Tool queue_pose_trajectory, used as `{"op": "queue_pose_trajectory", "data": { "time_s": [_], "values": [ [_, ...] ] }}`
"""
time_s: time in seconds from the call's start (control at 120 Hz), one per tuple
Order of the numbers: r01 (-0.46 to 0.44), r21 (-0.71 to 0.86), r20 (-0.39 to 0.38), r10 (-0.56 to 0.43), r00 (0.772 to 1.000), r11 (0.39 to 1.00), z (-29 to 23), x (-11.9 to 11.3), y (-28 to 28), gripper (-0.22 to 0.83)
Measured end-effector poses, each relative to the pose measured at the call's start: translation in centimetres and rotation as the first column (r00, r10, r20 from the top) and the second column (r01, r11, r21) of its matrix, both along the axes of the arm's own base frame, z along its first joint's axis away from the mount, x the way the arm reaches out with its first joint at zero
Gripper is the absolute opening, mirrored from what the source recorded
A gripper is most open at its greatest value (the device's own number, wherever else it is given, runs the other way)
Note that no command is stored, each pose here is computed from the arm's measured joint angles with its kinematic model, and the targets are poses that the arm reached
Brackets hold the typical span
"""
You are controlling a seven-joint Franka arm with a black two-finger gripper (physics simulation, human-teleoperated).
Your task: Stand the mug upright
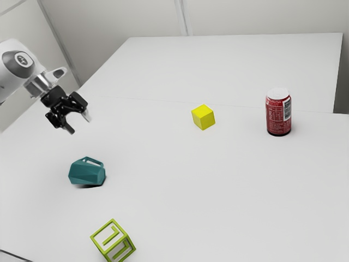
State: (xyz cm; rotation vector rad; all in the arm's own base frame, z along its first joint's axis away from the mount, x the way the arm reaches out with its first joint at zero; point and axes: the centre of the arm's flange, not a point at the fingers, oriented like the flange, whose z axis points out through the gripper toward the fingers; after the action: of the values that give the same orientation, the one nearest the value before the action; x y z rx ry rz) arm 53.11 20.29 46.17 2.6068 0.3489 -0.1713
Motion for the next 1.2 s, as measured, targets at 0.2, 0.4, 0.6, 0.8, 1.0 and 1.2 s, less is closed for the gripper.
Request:
{"op": "queue_pose_trajectory", "data": {
  "time_s": [0.2, 0.4, 0.6, 0.8, 1.0, 1.2],
  "values": [
    [-0.065, -0.121, 0.006, 0.067, 0.998, 0.99, -4.1, -0.4, 4.7, 0.61],
    [-0.114, -0.211, -0.011, 0.114, 0.993, 0.971, -8.8, -2.1, 9.5, 0.61],
    [-0.111, -0.26, -0.044, 0.103, 0.994, 0.959, -13.7, -2.7, 10.6, 0.61],
    [-0.097, -0.298, -0.078, 0.077, 0.994, 0.95, -16.6, -3.9, 9.4, 0.59],
    [-0.083, -0.334, -0.073, 0.061, 0.995, 0.939, -17.7, -3.9, 7.6, 0.54],
    [-0.074, -0.365, -0.044, 0.062, 0.997, 0.928, -17.4, -3.4, 6.0, 0.41]
  ]
}}
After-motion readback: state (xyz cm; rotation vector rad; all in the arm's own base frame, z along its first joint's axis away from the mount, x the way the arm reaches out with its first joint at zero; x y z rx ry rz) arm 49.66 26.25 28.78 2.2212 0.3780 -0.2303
